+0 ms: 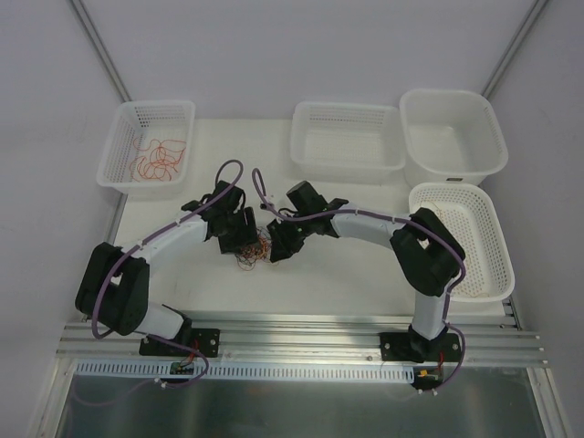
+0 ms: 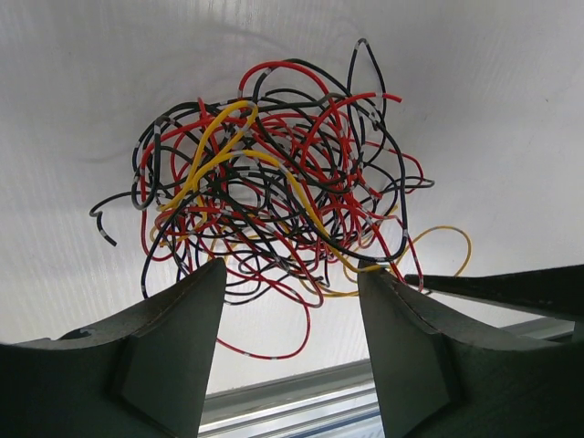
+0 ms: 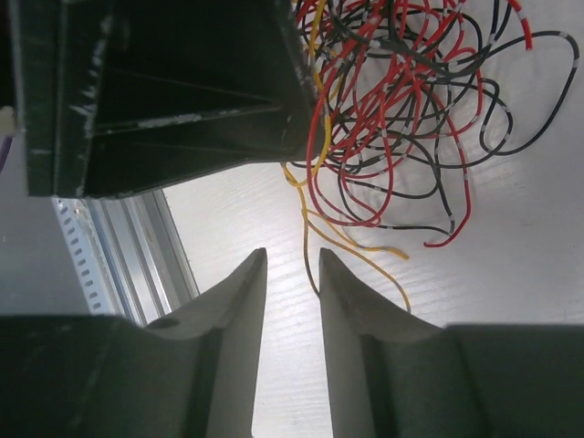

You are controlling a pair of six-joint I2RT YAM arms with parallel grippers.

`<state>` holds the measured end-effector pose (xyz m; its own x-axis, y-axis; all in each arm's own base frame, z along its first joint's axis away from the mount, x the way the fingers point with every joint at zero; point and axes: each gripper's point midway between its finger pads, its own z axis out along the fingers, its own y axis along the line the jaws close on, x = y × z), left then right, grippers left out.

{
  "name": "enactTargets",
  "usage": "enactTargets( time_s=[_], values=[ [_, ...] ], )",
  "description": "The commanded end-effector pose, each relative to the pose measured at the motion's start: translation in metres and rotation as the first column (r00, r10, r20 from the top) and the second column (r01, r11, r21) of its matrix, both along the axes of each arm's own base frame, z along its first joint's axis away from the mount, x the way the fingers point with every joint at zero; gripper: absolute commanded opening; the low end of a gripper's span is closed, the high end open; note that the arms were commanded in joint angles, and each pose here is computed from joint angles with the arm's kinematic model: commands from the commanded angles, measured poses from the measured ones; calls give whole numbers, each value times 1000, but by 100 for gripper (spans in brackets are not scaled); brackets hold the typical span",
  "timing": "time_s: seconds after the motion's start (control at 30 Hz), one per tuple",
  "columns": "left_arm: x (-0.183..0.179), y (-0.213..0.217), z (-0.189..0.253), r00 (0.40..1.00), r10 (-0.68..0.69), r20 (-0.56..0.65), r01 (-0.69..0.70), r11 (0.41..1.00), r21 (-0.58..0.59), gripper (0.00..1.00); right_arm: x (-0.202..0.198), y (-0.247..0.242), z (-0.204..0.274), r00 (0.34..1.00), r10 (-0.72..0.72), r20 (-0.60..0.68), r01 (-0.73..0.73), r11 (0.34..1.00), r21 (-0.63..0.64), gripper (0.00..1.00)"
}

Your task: Untangle the cables

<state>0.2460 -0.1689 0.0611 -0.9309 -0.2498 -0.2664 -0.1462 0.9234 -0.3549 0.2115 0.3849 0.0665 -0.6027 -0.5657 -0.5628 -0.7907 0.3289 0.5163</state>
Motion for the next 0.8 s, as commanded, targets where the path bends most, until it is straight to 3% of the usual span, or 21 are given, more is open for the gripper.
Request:
enactTargets(
  time_s=[0.0,0.17,0.5,0.67,0.77],
  values=[
    [13,1,4,999,34,16,-34,999,11,60,-5,4,9,998,54,25,-55,998,40,30],
    [15,5,-6,999,51,-6,-51,998,41,59,-13,-2,8,998,53,22,-54,998,30,1],
    [16,22,-39,992,111,-64,-102,985,136,58,-48,-38,78,994,72,81,-80,992,94,1],
    [12,32,-54,988,121,-92,-103,978,183,57,-55,-73,138,970,0,244,-33,991,130,1],
    [8,39,-59,987,125,-104,-102,973,206,57,-50,-101,182,935,-116,336,52,980,192,1]
  ],
)
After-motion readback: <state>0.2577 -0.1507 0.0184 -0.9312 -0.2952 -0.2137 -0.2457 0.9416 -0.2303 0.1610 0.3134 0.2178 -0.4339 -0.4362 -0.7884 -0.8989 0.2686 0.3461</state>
